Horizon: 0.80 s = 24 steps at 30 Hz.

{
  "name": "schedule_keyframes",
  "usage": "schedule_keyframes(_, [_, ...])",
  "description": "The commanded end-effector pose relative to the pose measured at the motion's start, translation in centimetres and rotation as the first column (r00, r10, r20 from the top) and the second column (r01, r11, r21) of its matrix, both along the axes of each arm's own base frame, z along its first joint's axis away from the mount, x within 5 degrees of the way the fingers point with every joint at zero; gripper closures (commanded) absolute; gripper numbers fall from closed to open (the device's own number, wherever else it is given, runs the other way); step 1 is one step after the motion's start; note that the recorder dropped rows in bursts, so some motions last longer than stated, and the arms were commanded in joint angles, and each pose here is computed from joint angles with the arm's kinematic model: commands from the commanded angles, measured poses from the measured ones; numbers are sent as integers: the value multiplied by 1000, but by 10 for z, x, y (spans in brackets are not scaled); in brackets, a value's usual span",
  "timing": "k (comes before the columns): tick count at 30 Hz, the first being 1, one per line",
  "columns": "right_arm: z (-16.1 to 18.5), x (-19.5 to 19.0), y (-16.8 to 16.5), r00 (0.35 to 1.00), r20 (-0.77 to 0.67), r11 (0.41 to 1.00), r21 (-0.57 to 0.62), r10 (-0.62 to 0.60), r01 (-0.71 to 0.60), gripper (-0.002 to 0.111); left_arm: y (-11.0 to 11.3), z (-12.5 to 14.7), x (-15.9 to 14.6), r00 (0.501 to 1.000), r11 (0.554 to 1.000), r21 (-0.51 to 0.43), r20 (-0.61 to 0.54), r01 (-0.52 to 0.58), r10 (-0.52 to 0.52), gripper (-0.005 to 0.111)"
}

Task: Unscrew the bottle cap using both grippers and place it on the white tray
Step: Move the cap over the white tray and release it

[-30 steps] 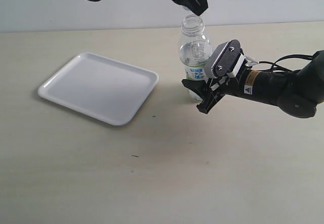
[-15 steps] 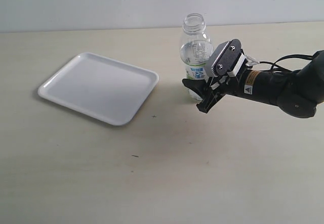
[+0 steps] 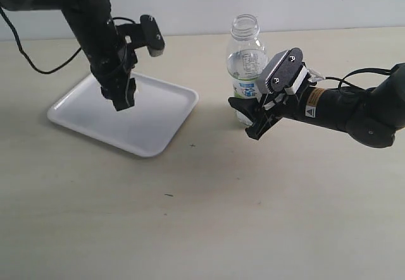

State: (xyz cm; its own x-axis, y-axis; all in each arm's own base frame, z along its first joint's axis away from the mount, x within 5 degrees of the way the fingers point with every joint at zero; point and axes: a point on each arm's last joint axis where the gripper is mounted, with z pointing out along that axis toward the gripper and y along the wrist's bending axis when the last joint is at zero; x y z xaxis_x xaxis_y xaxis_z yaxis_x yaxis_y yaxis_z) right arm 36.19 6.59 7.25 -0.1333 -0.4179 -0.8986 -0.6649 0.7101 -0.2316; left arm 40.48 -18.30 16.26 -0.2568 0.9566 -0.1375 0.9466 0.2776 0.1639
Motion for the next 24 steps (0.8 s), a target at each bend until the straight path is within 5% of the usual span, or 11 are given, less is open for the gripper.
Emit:
schedule_keyframes(1, [-13,-4,-4,997,-75,998,-64,-11,6,108,11,-32,11,999,999,20,-13,-30,30,107])
schedule_keyframes(9, [-13,-4,-4,997,-75,998,-64,-11,6,108,10,-50,16,1000,1000,13,-2,-18,18,106])
schedule_keyframes(18, [-13,-4,-4,997,-74,998,-65,-12,8,108,9,-49,18,998,998,-13,14,-58,58,44])
schedule_keyframes(24, [-12,-4,-4,998,-67,998,-64,-11,7,108,4,-45,20,992,993,-46,50,-111,113,30])
